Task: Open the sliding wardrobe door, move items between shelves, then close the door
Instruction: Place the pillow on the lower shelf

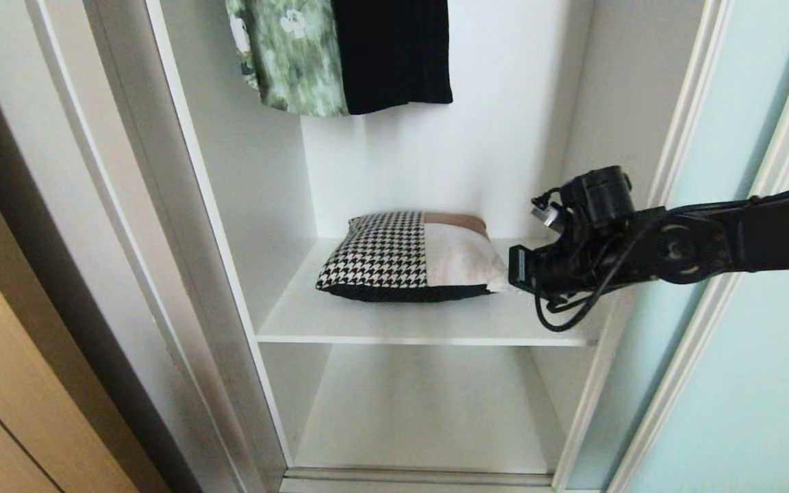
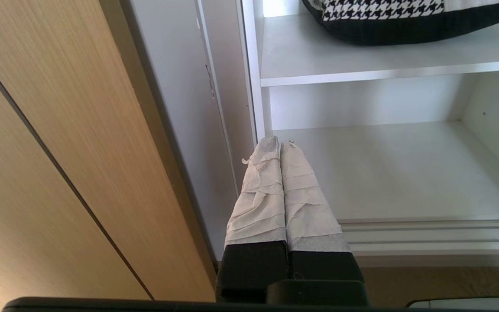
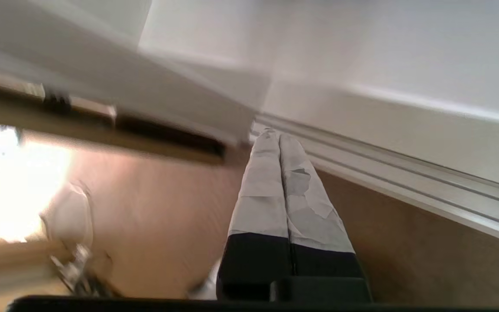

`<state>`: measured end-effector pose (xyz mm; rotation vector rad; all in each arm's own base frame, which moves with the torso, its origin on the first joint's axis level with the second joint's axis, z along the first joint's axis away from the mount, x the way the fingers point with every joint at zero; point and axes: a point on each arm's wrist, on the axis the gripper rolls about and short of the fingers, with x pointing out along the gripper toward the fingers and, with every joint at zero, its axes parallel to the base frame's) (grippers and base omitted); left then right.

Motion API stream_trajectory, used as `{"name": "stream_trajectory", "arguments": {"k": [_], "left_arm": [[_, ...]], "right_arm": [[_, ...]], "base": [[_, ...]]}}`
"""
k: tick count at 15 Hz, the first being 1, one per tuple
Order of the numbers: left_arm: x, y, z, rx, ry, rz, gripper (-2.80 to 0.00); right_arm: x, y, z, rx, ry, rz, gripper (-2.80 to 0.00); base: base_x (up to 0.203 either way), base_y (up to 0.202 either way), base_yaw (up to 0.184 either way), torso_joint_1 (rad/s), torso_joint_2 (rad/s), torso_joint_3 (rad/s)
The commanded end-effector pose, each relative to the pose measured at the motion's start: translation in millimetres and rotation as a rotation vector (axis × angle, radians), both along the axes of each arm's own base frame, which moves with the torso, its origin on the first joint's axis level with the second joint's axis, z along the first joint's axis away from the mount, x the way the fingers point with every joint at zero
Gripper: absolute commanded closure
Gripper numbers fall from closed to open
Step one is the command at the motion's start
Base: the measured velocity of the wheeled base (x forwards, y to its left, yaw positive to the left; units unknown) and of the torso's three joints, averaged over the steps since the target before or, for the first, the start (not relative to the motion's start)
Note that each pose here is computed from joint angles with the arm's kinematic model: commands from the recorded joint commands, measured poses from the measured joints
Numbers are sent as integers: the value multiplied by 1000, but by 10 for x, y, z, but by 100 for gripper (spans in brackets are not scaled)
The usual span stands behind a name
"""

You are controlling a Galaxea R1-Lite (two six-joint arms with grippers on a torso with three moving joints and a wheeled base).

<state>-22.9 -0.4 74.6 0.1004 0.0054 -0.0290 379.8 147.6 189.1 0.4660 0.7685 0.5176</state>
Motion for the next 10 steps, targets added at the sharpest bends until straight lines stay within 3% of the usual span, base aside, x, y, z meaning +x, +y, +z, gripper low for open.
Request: {"name": "stream_trajectory", "arguments": {"k": [1, 5, 6, 9, 10], "left_arm": [[2, 1, -5, 21, 8, -1, 0], [1, 0, 1, -2, 1, -2, 0], [1, -1, 1, -1, 1, -3, 0], [-1, -2, -4, 13, 14, -10, 0], [-3, -2, -3, 15, 17, -10, 0]], "right_arm": [[385, 107, -416, -2, 70, -32, 0], [606, 82, -677, -64, 92, -147, 0], [586, 46, -625, -59, 88, -153, -280], [487, -74, -349, 11, 81, -206, -280], [504, -117, -372, 16, 86, -221, -280]], "base": [[0, 0, 0, 0, 0, 0], [0, 0, 0, 0, 0, 0], [0, 0, 0, 0, 0, 0], [0, 0, 0, 0, 0, 0], [0, 0, 0, 0, 0, 0]]}}
